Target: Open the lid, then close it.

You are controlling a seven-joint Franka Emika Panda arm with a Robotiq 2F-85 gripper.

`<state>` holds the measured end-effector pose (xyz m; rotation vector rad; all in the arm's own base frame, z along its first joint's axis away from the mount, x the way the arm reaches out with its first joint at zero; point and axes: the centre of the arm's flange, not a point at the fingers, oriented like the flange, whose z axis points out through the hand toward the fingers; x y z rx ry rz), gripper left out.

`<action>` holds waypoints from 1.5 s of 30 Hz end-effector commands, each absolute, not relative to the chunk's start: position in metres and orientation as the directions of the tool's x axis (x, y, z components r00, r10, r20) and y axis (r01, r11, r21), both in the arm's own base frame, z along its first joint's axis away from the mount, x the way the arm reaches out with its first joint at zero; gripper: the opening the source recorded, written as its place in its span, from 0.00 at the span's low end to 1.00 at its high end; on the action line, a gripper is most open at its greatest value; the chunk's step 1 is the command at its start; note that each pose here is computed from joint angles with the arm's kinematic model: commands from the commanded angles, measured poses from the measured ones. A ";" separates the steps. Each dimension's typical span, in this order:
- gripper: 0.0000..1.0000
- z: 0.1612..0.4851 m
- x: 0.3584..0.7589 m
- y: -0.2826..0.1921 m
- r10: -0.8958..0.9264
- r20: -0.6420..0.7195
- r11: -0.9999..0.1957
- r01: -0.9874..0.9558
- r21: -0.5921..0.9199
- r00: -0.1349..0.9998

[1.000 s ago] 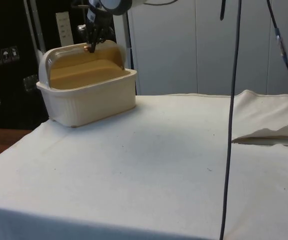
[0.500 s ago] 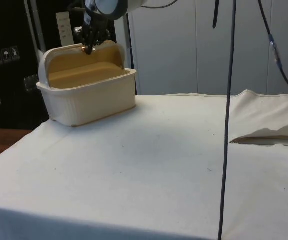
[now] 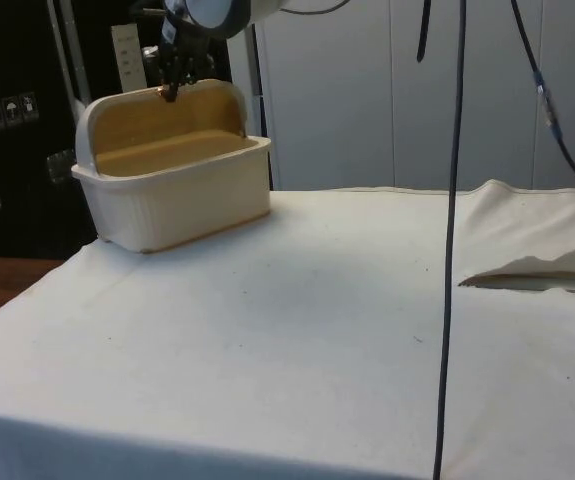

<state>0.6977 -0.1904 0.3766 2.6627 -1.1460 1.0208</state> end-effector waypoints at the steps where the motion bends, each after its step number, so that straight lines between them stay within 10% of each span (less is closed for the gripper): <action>1: 0.00 0.377 0.700 -0.193 -0.624 0.615 -0.711 -0.678 -0.190 0.482; 45: 0.00 0.403 0.718 -0.215 -0.681 0.643 -0.633 -0.724 -0.275 0.351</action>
